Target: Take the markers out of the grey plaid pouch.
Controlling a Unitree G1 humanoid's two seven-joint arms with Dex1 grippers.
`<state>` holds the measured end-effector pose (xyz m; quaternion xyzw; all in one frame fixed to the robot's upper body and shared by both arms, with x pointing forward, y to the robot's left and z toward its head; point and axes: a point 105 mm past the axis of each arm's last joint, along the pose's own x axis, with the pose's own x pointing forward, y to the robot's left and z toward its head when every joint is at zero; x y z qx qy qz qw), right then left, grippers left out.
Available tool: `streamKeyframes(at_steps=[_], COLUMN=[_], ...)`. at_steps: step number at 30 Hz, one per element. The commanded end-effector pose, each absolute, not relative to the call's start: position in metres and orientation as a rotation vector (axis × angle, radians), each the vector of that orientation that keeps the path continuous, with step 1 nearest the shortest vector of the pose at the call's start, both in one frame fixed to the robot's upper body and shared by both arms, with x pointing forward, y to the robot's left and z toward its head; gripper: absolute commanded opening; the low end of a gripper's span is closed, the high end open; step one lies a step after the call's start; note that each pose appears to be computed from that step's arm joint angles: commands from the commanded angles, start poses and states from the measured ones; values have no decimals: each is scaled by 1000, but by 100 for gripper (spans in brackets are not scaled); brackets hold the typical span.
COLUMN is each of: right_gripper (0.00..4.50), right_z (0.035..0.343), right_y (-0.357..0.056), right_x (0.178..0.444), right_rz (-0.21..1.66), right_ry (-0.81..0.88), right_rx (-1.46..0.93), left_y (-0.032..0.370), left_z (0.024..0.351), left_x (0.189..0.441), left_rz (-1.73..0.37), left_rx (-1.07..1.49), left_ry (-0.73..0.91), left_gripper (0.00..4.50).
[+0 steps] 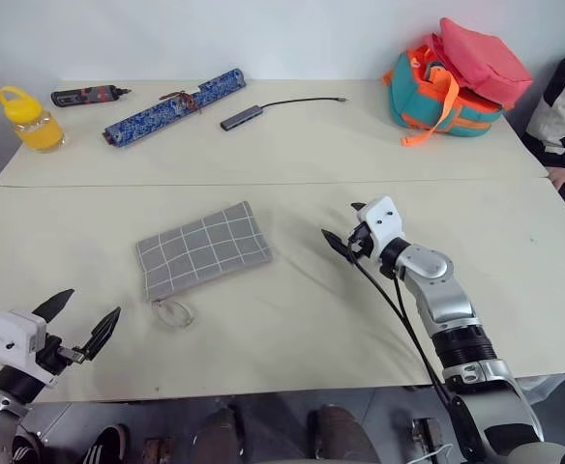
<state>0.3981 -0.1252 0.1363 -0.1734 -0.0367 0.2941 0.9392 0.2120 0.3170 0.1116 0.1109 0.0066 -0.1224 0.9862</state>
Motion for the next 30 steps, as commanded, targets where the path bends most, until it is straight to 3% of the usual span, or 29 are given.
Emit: streamKeyframes(at_steps=[1,12,15,20,24,25,30], right_gripper=[450,450,360,172,25,3,3], right_z=[151,171,179,181,166,159,129], right_y=[-126,-92,-62,-21,9,13,21], right_x=[397,393,390,383,372,370,364], right_rz=[591,670,736,826,925,945,987], right_ry=[-131,-196,-225,-246,-226,-215,-136], right_rx=[-363,-279,-228,-198,-286,-313,-386], left_y=[315,319,323,328,317,316,302], left_z=[121,132,135,134,139,139,132], left_x=[213,223,231,247,257,259,258], left_rz=[-258,-263,-254,-260,-326,-341,-480], left_rx=[258,347,426,521,669,703,869], left_ry=[-27,-66,-83,-77,-111,-114,-111], left_gripper=[448,448,450,450,450,450,450])
